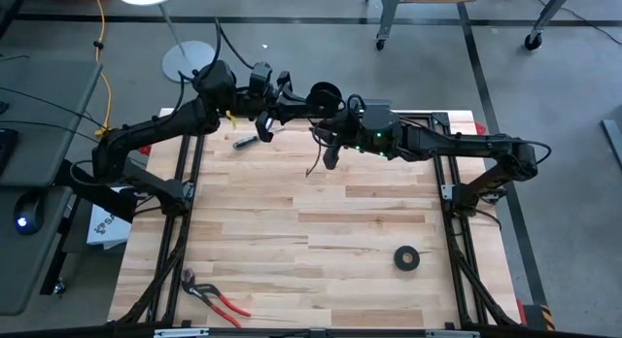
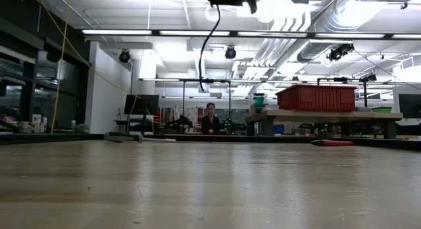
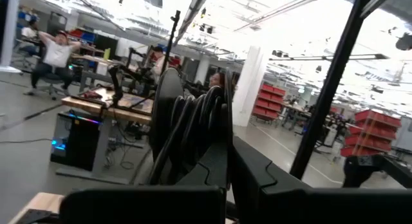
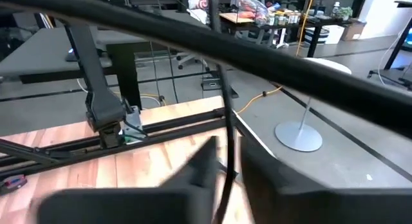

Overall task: Coil cords
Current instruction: Coil the black wire on the black spool

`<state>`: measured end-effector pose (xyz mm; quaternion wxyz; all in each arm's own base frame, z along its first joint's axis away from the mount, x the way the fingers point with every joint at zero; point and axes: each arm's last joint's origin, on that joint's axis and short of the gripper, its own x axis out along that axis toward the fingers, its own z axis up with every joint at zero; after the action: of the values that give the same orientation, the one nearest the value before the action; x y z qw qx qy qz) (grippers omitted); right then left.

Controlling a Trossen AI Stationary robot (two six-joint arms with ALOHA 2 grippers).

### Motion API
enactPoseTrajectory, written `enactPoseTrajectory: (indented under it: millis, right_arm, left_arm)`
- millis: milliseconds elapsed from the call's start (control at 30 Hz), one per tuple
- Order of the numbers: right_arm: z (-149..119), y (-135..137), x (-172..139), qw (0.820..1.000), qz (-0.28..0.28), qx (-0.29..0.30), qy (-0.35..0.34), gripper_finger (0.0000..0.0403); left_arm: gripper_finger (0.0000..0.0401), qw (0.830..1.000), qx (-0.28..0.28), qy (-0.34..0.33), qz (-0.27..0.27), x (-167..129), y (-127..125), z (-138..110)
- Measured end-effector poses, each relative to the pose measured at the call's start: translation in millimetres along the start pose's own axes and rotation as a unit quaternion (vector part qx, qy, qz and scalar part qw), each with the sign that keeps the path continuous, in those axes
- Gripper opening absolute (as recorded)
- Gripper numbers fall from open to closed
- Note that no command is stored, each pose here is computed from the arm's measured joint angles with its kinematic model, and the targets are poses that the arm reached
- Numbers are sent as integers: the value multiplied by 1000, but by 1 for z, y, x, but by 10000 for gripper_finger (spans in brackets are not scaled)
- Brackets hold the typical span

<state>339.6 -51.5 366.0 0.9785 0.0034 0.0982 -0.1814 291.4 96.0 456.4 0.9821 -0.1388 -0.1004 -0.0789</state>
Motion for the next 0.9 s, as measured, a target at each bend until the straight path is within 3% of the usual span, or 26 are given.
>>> enactPoseTrajectory:
  millis: [167,467,900]
  right_arm:
    - [-3,3,-1,999,4,29,17,5]
    - [-13,11,-4,996,1,65,65,2]
    - [-21,30,-11,990,-2,96,99,1]
  left_arm:
    - [0,1000,5,-1,14,-6,10,4]
    - [0,1000,6,13,15,-23,31,13]
    - [0,997,41,0,59,-47,54,28]
